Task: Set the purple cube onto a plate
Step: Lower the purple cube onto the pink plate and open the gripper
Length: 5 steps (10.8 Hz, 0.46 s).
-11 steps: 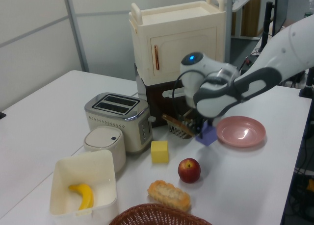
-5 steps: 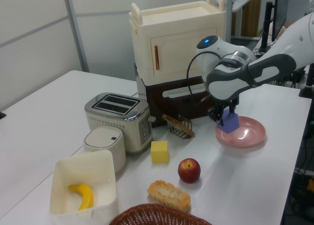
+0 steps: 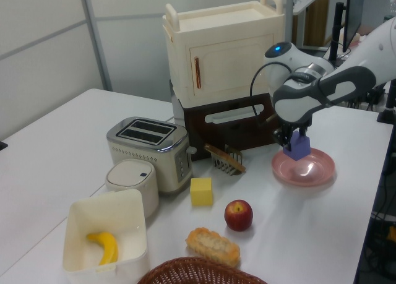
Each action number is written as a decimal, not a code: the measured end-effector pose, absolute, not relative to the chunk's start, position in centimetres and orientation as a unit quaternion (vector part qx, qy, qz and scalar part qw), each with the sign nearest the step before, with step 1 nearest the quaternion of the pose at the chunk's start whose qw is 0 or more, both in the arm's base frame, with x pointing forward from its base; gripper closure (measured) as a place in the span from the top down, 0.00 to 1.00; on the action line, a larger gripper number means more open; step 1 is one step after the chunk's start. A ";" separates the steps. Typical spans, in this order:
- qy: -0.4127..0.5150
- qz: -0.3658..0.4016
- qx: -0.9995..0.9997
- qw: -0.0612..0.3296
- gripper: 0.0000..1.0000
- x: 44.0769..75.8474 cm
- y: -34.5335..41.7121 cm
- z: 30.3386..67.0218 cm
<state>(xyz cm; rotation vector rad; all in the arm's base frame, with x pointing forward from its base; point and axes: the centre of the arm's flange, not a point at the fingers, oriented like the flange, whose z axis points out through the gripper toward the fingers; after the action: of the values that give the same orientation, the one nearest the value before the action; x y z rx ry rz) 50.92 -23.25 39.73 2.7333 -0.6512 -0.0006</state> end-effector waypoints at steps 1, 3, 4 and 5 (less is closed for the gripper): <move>-0.223 -0.006 0.960 0.171 0.60 50.9 -23.7 38.7; -0.220 -0.015 0.959 0.176 0.60 50.8 -24.2 37.6; -0.219 -0.016 0.959 0.177 0.60 50.8 -24.2 37.5; -0.218 -0.016 0.959 0.179 0.60 50.8 -24.2 37.5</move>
<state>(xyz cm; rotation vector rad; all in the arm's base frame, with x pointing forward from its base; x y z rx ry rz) 50.82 -24.24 37.52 2.7130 -0.6154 -0.0465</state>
